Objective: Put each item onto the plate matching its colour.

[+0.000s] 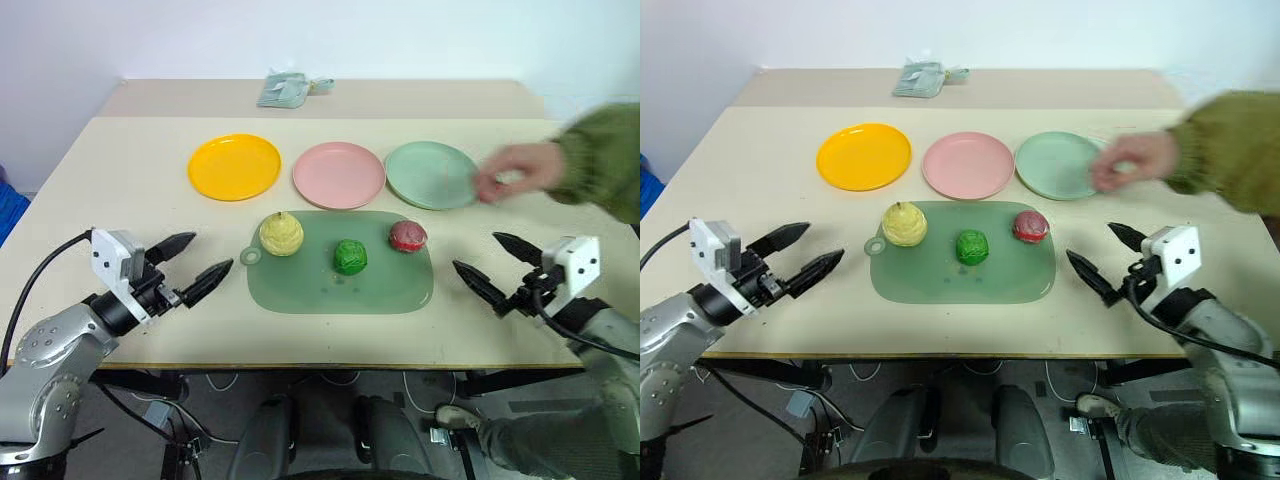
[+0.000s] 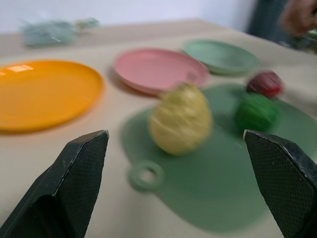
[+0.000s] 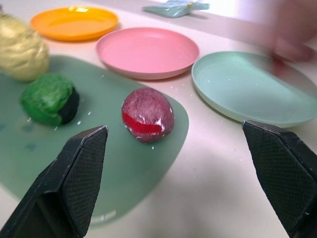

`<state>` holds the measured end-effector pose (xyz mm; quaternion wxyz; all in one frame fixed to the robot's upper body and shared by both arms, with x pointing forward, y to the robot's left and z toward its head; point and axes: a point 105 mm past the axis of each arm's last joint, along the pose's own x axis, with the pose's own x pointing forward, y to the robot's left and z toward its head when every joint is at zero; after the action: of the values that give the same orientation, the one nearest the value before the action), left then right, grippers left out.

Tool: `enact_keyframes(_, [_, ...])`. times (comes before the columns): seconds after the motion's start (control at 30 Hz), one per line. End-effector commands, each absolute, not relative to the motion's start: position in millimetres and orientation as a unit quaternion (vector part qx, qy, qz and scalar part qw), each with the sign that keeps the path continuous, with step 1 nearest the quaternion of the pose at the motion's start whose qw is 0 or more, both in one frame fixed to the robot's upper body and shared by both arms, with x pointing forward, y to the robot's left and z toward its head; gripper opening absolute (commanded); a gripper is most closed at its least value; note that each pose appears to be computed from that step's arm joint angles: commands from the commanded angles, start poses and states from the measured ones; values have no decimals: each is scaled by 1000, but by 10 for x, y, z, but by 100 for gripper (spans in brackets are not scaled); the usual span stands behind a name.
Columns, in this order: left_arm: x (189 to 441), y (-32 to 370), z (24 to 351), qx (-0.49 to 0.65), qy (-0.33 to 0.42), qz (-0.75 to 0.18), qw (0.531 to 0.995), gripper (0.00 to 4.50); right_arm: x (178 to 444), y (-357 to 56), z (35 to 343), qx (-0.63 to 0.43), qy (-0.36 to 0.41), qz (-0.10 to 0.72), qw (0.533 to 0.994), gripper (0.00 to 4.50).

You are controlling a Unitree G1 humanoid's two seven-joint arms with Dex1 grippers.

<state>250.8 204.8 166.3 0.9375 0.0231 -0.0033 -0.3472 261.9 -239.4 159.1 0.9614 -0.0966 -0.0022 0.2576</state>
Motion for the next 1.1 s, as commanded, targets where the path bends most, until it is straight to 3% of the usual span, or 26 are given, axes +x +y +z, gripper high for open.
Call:
enact_keyframes(0.03, [2418, 2003, 1761, 50, -11, -374, 926, 450, 2572, -2387, 1756, -107, -21, 269, 957, 443])
enact_keyframes(0.47, [2548, 1930, 1806, 55, -30, -370, 927, 450, 2591, -2250, 1837, -106, -26, 292, 950, 443])
enact_keyframes(0.7, [2659, 1764, 1907, 41, -48, -376, 925, 450, 2495, -1959, 1926, -82, -53, 395, 914, 443])
enact_keyframes(0.9, [2992, 1680, 1907, 53, -9, -326, 944, 450, 2555, -1651, 2016, -102, -75, 479, 869, 443])
enact_keyframes(1.1, [3271, 1520, 1839, 65, 11, -298, 952, 450, 2624, -1540, 2106, -113, -92, 500, 854, 443])
